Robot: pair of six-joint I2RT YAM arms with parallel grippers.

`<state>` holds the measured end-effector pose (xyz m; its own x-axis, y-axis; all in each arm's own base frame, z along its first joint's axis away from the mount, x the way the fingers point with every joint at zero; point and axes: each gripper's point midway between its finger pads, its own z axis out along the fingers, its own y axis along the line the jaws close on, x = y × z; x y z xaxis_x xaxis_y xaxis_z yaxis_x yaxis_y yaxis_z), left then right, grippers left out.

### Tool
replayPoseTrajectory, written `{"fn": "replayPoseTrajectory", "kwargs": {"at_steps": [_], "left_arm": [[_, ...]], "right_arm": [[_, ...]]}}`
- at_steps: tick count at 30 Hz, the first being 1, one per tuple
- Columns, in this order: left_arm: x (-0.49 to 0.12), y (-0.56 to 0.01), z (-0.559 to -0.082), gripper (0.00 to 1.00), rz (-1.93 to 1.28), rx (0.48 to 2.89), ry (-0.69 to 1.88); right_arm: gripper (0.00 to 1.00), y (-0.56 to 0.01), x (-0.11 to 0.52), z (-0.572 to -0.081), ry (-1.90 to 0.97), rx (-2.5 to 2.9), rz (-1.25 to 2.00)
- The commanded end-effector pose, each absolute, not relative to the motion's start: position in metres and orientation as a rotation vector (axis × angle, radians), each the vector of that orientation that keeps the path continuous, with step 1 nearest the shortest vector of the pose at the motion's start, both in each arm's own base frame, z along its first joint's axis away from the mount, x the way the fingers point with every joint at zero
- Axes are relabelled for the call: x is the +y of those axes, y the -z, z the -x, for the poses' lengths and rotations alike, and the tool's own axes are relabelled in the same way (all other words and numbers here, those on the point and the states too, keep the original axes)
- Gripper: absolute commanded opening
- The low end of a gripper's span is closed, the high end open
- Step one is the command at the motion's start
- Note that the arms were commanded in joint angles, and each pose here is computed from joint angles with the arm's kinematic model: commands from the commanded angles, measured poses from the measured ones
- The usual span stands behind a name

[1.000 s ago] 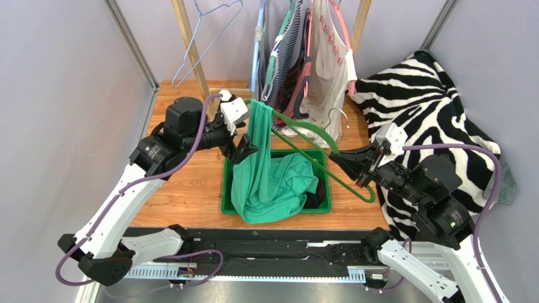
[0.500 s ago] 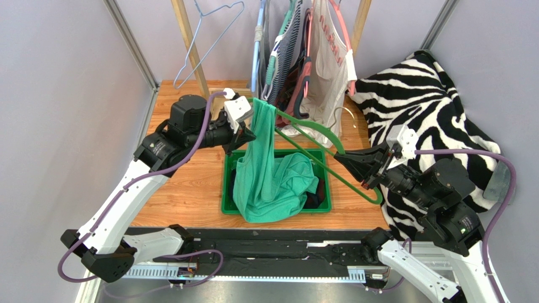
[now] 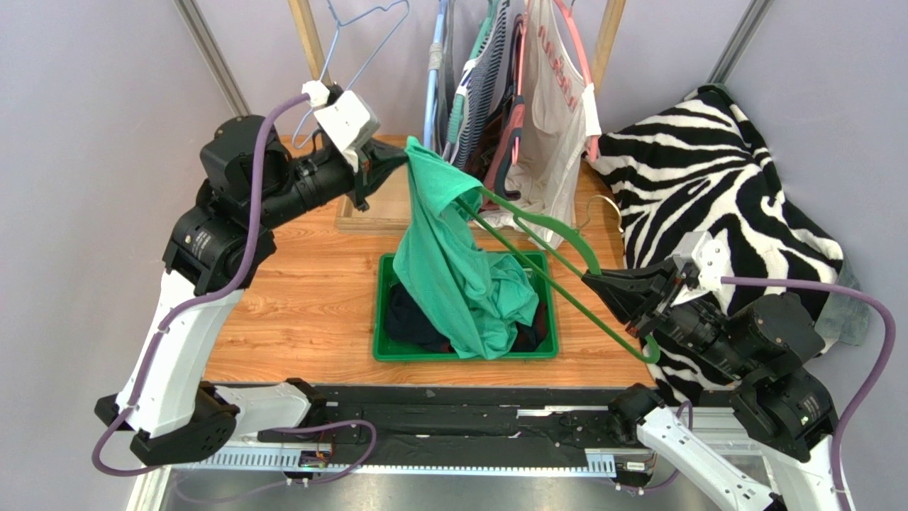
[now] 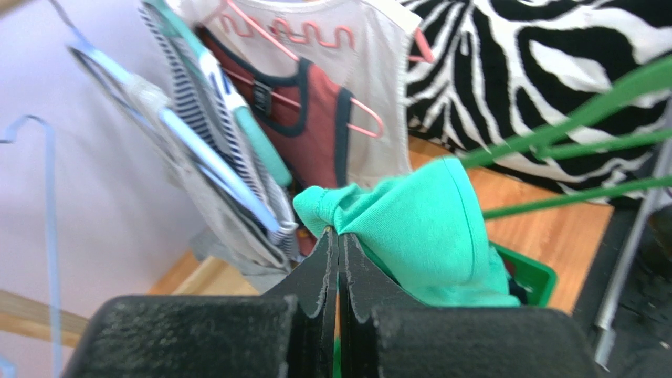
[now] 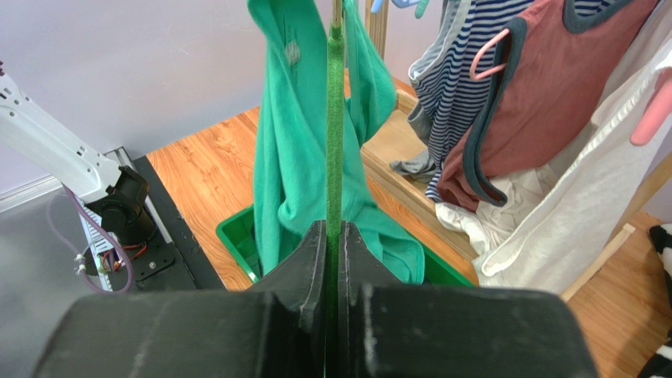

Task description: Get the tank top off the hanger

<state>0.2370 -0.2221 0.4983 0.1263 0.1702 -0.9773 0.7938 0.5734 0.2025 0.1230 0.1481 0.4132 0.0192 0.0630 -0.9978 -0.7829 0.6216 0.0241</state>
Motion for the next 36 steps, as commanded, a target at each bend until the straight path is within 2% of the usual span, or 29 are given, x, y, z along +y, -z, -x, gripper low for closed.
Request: {"fn": "replayPoseTrajectory", "kwargs": {"at_steps": [1, 6, 9, 12, 15, 19, 23, 28, 29, 30, 31, 32, 36], "left_arm": [[-0.211, -0.546, -0.257, 0.00, -0.799, 1.308, 0.438], [-0.208, -0.549, -0.275, 0.00, -0.741, 1.327, 0.393], [-0.213, -0.524, -0.283, 0.00, -0.768, 1.386, 0.385], [-0.228, -0.492, -0.262, 0.00, -0.906, 1.413, 0.489], [-0.240, -0.466, -0.227, 0.00, -1.056, 1.408, 0.625], [-0.245, -0.427, -0.191, 0.00, -1.223, 1.423, 0.739], [-0.238, -0.351, -0.196, 0.00, -1.335, 1.550, 0.647], [-0.224, -0.270, -0.193, 0.00, -1.461, 1.674, 0.535], [-0.223, -0.250, -0.187, 0.12, -1.502, 1.701, 0.534], [-0.222, -0.244, -0.185, 0.53, -1.513, 1.704, 0.524], [-0.221, -0.239, -0.186, 0.80, -1.521, 1.706, 0.505], [-0.220, -0.234, -0.185, 0.94, -1.528, 1.711, 0.500], [-0.221, -0.251, -0.194, 0.97, -1.479, 1.686, 0.464]], "right_arm": [[0.00, -0.412, 0.135, -0.113, -0.708, 1.419, 0.639], [0.00, -0.413, 0.120, -0.086, -0.714, 1.423, 0.648], [0.00, -0.425, 0.107, -0.066, -0.717, 1.396, 0.643], [0.00, -0.439, 0.090, -0.057, -0.677, 1.355, 0.587], [0.00, -0.455, 0.077, -0.064, -0.631, 1.301, 0.484], [0.00, -0.439, 0.091, -0.095, -0.614, 1.379, 0.472], [0.00, -0.405, 0.126, -0.128, -0.678, 1.505, 0.504], [0.00, -0.397, 0.139, -0.140, -0.700, 1.523, 0.529], [0.00, -0.394, 0.141, -0.141, -0.702, 1.533, 0.535], [0.00, -0.391, 0.143, -0.143, -0.700, 1.547, 0.545], [0.00, -0.389, 0.144, -0.144, -0.697, 1.555, 0.551], [0.00, -0.386, 0.145, -0.145, -0.697, 1.568, 0.557], [0.00, -0.381, 0.152, -0.144, -0.721, 1.584, 0.603]]}}
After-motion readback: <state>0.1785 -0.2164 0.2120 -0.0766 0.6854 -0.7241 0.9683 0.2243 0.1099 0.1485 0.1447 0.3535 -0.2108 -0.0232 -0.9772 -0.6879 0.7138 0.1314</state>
